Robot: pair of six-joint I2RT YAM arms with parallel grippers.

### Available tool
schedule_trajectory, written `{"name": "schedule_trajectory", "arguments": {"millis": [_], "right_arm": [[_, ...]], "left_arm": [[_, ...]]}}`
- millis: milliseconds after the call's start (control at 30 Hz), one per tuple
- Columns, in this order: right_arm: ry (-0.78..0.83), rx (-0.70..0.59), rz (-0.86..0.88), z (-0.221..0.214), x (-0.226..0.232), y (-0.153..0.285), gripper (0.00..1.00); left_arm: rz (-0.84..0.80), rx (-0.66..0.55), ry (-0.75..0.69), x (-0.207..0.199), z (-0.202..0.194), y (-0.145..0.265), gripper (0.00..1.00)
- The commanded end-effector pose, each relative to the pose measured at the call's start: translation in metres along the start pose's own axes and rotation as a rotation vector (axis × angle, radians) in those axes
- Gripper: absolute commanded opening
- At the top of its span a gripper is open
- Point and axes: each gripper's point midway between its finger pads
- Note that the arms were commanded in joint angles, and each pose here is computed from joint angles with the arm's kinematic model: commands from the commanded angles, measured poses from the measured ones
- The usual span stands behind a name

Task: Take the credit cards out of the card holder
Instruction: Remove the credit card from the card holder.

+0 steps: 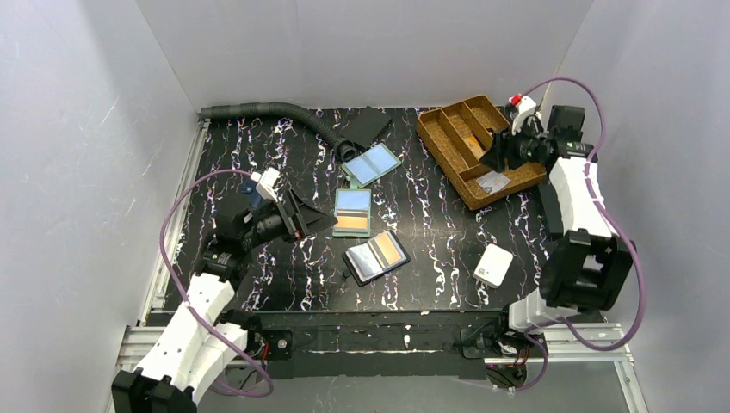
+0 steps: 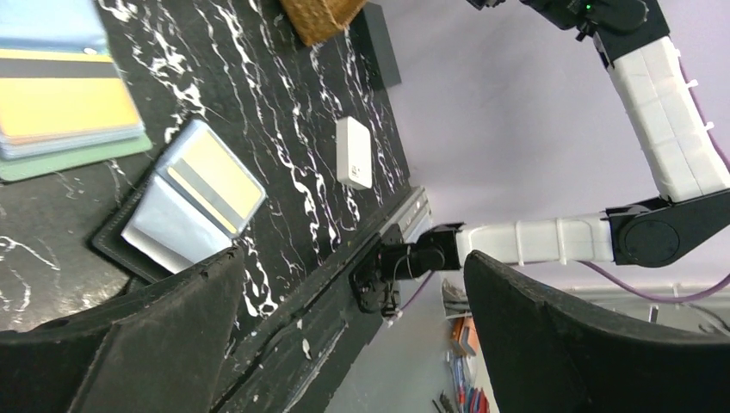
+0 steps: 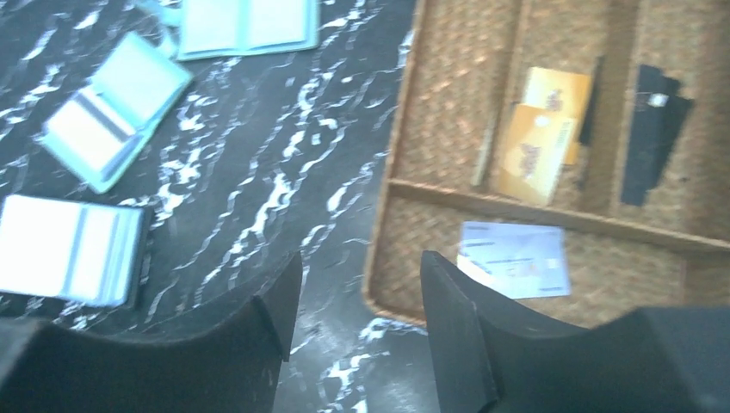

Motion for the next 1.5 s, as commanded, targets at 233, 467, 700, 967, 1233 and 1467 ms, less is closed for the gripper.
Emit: {"name": "schedule_trajectory", "arguments": {"millis": [233, 467, 700, 967, 1233, 1467], "right_arm": [[-0.014, -0.248, 0.231, 0.026, 0.095, 0.038, 0.68], [-0.030, -0.287, 0.316, 0.009, 0.122, 0.038, 0.71], [-0.029, -0.328, 0.371, -0.003, 0.141, 0.038, 0.75], [-0.067, -0.341, 0.412, -0.016, 0.148, 0.030, 0.77], [-0.085, -0.334, 0.441, -0.029, 0.155, 0.026, 0.77], [-0.066, -0.337, 0.433, -0.029, 0.158, 0.029, 0.79]], "left_arm": [[0.039, 0.071, -0.082, 0.001, -0.051, -0.011, 0.98], [0.099, 0.107, -0.126, 0.017, -0.073, -0.022, 0.98], [0.112, 0.109, -0.124, 0.021, -0.080, -0.027, 0.98], [0.098, 0.115, -0.102, 0.018, -0.087, -0.034, 0.98], [0.104, 0.114, -0.083, 0.020, -0.093, -0.036, 0.98], [0.128, 0.136, -0.101, 0.020, -0.107, -0.048, 0.98]]}}
Point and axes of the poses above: each gripper's point midway between its finger pads, its own y axis back along the fingers, its own x axis along the line the jaws close on, z = x × y, and after that the axes turned 14 degrees about y, right-handed
